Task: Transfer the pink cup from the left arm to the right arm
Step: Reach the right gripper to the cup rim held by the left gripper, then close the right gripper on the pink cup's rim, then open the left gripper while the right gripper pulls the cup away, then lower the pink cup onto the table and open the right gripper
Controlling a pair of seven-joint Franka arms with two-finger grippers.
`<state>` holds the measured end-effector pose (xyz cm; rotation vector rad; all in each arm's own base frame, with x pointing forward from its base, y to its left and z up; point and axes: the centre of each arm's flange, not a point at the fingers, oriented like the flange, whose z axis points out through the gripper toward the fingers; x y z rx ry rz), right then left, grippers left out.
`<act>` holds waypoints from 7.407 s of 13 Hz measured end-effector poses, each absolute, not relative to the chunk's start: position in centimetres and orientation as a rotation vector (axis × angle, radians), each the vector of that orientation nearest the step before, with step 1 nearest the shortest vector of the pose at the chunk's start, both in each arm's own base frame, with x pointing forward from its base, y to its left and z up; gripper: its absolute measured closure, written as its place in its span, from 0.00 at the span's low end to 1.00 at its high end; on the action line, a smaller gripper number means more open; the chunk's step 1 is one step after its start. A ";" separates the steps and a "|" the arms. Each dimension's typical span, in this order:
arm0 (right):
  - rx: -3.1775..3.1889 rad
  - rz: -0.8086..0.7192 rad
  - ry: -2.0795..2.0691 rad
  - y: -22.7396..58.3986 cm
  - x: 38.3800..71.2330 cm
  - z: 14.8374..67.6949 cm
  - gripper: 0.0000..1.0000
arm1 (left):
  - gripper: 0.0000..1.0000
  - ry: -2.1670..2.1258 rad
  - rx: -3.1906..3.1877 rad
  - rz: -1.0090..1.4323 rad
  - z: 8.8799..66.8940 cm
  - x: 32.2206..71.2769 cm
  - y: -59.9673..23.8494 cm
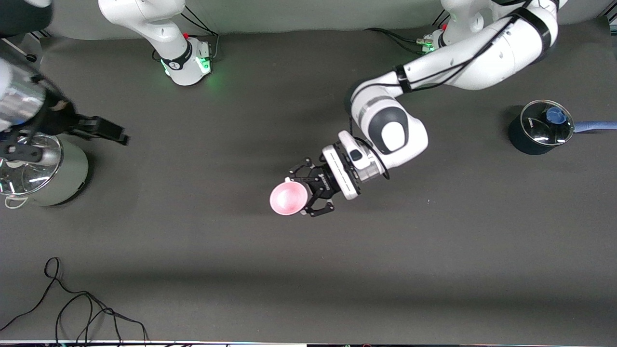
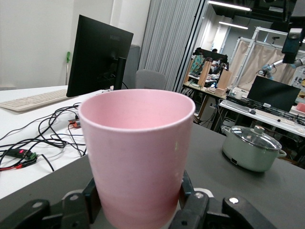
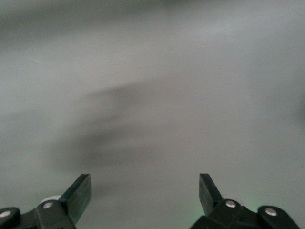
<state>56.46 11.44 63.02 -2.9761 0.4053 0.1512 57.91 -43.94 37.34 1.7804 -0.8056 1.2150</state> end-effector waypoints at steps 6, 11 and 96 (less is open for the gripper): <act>-2.742 0.015 0.790 22.5 58.3 64.9 0.00 | 0.35 -0.781 1.855 1.230 38.7 57.0 -48.7; -2.628 -0.068 0.910 28.9 60.9 63.1 0.00 | 0.35 -0.750 1.888 1.253 39.6 57.5 -48.9; -3.177 -0.292 0.089 2.7 57.6 27.6 0.96 | 0.00 -0.122 2.148 1.005 39.8 60.4 -30.3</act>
